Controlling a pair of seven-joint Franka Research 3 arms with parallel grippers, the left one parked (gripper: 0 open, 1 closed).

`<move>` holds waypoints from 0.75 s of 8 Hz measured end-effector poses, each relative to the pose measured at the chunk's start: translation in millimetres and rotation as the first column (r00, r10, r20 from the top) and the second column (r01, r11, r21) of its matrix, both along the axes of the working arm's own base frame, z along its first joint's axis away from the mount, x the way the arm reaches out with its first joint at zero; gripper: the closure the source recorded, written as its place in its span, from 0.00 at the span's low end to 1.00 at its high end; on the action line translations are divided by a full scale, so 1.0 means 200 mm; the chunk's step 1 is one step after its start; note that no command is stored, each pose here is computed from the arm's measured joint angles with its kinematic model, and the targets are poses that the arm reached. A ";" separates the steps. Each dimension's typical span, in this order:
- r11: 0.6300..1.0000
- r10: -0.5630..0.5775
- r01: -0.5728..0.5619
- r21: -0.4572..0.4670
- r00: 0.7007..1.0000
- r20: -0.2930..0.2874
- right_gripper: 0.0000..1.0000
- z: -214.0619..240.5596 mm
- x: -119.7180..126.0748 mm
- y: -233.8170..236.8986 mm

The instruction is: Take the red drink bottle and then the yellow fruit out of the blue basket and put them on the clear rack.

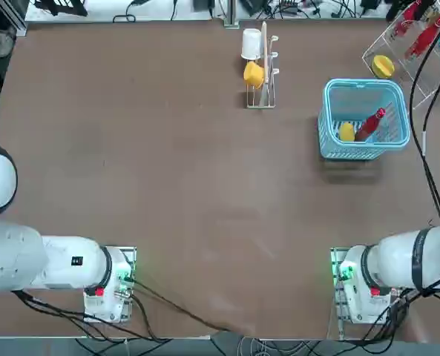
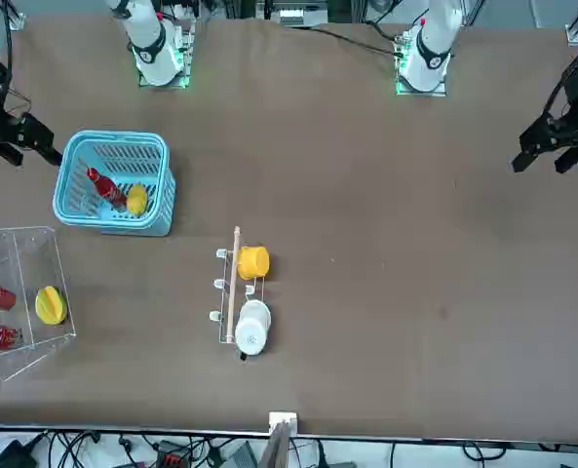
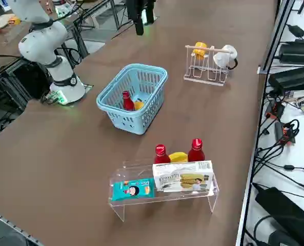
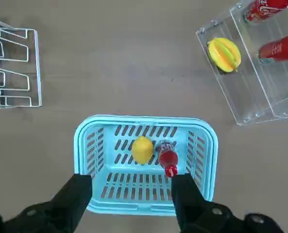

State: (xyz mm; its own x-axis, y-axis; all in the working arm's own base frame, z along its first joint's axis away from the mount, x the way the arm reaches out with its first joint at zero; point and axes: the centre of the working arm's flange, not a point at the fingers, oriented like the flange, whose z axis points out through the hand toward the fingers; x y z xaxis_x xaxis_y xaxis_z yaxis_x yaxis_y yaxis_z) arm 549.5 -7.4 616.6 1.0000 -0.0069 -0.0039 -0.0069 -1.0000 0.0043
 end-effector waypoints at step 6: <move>1.000 -0.002 0.002 0.000 0.999 -0.039 0.00 -0.03 -0.02 0.00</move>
